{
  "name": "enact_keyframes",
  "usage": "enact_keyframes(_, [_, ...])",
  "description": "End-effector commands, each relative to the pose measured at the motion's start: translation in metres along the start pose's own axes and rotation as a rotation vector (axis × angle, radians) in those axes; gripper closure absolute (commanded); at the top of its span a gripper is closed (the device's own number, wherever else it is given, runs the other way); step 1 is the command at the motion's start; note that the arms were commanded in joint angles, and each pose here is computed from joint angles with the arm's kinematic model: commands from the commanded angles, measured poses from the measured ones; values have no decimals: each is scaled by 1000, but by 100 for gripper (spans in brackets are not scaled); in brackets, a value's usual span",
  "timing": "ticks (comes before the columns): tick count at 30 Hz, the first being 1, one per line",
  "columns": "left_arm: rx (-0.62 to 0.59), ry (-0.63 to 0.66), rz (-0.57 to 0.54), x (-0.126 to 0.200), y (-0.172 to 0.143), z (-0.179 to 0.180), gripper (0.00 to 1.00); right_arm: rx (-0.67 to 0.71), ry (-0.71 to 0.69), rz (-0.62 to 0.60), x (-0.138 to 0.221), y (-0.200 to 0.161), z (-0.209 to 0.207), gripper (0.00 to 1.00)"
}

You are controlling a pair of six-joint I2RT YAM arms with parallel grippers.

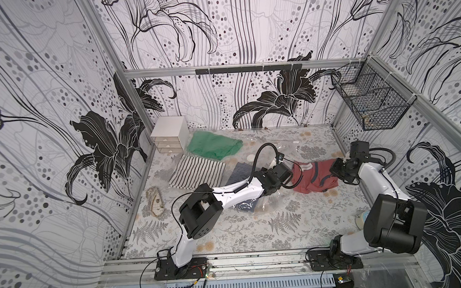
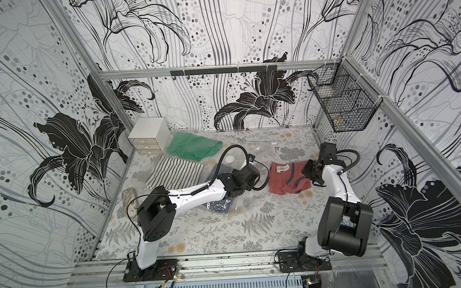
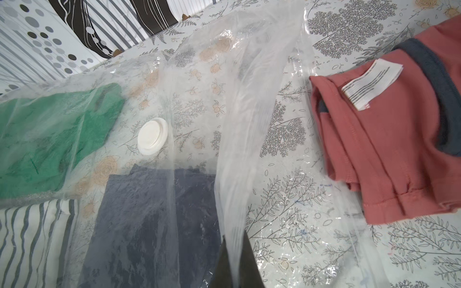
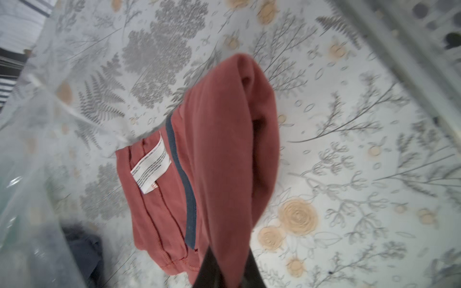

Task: Take the tank top out of the vacuum bag
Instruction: Take out the tank top from the vacuum bag, then move the tank top to the corner of the board.

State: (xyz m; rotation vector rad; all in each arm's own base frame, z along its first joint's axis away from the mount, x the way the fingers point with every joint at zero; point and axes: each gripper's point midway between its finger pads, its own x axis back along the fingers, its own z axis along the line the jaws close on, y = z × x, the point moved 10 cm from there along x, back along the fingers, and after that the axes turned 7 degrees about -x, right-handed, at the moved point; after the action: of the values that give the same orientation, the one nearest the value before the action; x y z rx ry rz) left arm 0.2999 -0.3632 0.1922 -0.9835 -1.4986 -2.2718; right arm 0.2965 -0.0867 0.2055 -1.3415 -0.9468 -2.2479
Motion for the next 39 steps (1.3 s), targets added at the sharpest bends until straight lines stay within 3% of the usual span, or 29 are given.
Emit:
enact_keyframes(1, [36,11,-59,11,12,11,100,31,-118,-90,-6,15,-6,100])
enact_keyframes(10, [58,56,-56,14,10,16,100,84,-218,-223,-13,53,2,100])
enact_keyframes(14, [71,82,-49,17,8,20,100,110,-141,-217,-25,65,16,100])
enact_keyframes(17, [87,112,-38,22,3,25,100,150,-175,-245,-35,73,29,100])
enact_keyframes(29, [113,145,-18,33,-17,36,100,155,-57,-271,-53,112,81,100])
enact_keyframes(39, [97,158,-35,37,-14,30,100,125,116,-179,-82,130,148,100])
